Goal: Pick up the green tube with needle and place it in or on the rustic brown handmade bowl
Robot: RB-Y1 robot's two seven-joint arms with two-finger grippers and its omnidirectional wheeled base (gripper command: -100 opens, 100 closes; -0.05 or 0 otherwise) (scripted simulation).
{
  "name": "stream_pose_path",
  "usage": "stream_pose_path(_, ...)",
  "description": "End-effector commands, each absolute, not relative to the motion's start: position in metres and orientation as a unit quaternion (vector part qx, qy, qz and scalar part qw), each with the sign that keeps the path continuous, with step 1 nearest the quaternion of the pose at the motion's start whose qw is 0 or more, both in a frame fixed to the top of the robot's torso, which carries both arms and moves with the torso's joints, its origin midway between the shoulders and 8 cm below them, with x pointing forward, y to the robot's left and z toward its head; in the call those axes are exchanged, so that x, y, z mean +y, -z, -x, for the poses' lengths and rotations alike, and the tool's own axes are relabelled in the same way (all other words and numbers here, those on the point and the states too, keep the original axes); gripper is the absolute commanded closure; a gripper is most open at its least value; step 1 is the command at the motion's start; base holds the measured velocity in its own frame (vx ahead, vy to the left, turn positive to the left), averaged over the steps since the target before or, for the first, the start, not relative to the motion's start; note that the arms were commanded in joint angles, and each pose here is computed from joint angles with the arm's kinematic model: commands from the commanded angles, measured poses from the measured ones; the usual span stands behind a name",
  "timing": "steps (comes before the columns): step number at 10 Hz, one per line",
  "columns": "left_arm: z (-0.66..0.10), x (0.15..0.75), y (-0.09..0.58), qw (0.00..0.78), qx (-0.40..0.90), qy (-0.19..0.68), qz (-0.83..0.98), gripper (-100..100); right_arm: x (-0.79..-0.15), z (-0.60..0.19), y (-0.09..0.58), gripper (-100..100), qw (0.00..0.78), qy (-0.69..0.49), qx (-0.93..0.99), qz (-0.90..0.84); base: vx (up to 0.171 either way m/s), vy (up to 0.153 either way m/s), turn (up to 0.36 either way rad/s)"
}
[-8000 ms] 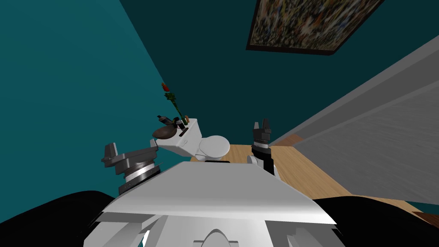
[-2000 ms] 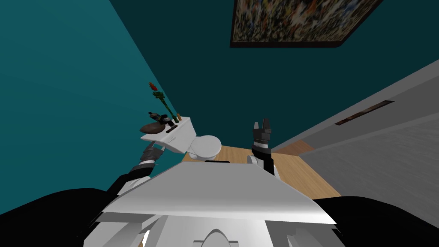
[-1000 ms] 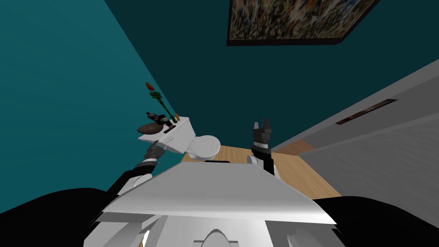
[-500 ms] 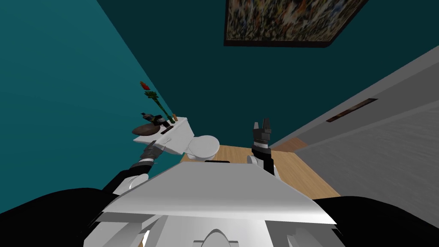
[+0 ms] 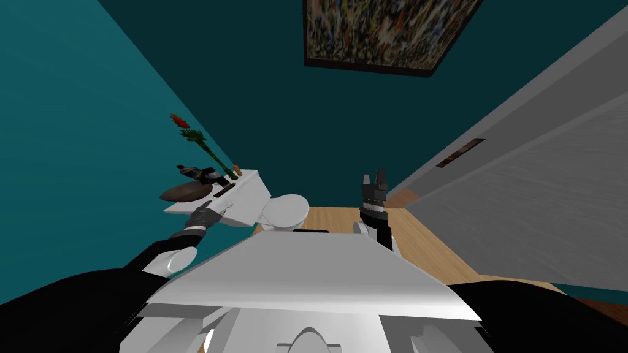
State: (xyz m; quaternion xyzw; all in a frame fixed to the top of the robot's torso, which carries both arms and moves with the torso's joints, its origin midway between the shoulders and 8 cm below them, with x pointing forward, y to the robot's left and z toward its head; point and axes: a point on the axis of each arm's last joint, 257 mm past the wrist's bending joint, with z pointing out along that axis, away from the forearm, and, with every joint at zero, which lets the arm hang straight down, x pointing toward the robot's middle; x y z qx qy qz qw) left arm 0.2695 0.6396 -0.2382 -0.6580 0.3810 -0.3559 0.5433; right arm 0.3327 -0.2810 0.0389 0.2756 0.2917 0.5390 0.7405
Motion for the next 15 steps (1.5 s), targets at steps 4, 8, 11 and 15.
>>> stream_pose_path(4,-0.258,0.694,0.226,0.542,0.364,0.324,0.685,-100,-0.281,-0.333,-0.039,0,0.741,-0.539,0.292,-0.276,0.037,-0.081,-0.214)
stream_pose_path(8,-0.239,0.743,0.214,0.539,0.337,0.294,0.714,-100,-0.281,-0.333,-0.039,0,0.741,-0.539,0.292,-0.276,0.013,-0.077,-0.191)
stream_pose_path(11,-0.221,0.776,0.206,0.536,0.311,0.271,0.737,-100,-0.281,-0.333,-0.039,0,0.741,-0.539,0.292,-0.276,0.017,-0.061,-0.155)
stream_pose_path(15,-0.197,0.806,0.203,0.53,0.279,0.247,0.762,-100,-0.281,-0.333,-0.039,0,0.741,-0.539,0.292,-0.276,0.034,-0.051,-0.138)
